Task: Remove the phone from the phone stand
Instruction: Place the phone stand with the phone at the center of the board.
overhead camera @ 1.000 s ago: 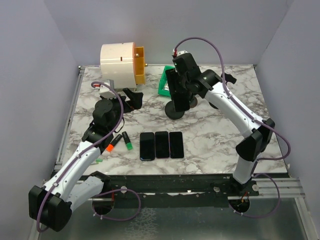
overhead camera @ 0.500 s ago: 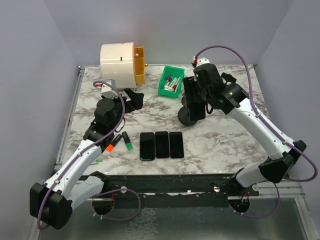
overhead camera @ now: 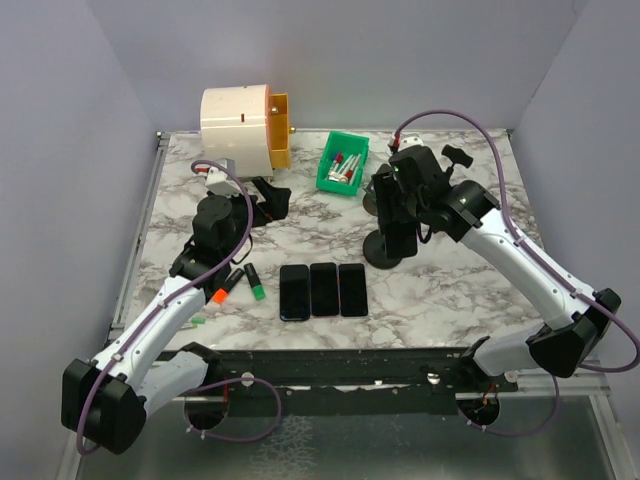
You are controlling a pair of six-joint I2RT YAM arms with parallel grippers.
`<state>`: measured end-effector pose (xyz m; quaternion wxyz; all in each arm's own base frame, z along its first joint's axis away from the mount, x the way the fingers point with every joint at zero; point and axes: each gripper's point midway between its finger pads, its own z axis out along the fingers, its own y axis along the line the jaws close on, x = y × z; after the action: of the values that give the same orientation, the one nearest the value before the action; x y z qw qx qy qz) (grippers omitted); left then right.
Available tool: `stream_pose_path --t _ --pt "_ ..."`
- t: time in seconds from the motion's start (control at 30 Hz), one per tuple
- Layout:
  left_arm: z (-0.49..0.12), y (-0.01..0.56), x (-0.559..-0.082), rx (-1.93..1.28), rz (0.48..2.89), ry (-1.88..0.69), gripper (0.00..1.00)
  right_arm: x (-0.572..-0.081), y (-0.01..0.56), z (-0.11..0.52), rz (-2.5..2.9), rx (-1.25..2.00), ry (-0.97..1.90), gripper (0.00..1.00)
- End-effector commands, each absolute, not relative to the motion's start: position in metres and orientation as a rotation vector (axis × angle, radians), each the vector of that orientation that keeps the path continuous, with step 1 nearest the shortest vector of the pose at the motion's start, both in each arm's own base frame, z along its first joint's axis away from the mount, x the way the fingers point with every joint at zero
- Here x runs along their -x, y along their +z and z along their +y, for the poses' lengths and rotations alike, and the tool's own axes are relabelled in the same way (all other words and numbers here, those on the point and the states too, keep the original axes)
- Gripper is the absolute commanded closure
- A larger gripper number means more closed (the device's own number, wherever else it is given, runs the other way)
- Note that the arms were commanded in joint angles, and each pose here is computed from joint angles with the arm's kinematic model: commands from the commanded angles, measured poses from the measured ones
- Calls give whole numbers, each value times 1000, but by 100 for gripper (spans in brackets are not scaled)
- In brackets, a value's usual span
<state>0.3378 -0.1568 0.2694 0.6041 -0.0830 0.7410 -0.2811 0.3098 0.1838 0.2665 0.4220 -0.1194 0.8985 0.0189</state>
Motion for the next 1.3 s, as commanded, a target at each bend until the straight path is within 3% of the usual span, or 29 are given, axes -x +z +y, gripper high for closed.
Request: stream_pose_path --t 0.0,0.93,1.27 --pt "-163 265 -336 179 1726 -676 3 -322 298 182 2106 175 96 54" --pt "-175 255 -337 178 1762 -744 3 -344 262 183 1954 90 99 59" --pt "-261 271 -283 -219 1631 -1235 7 -344 263 189 2000 94 111 59"
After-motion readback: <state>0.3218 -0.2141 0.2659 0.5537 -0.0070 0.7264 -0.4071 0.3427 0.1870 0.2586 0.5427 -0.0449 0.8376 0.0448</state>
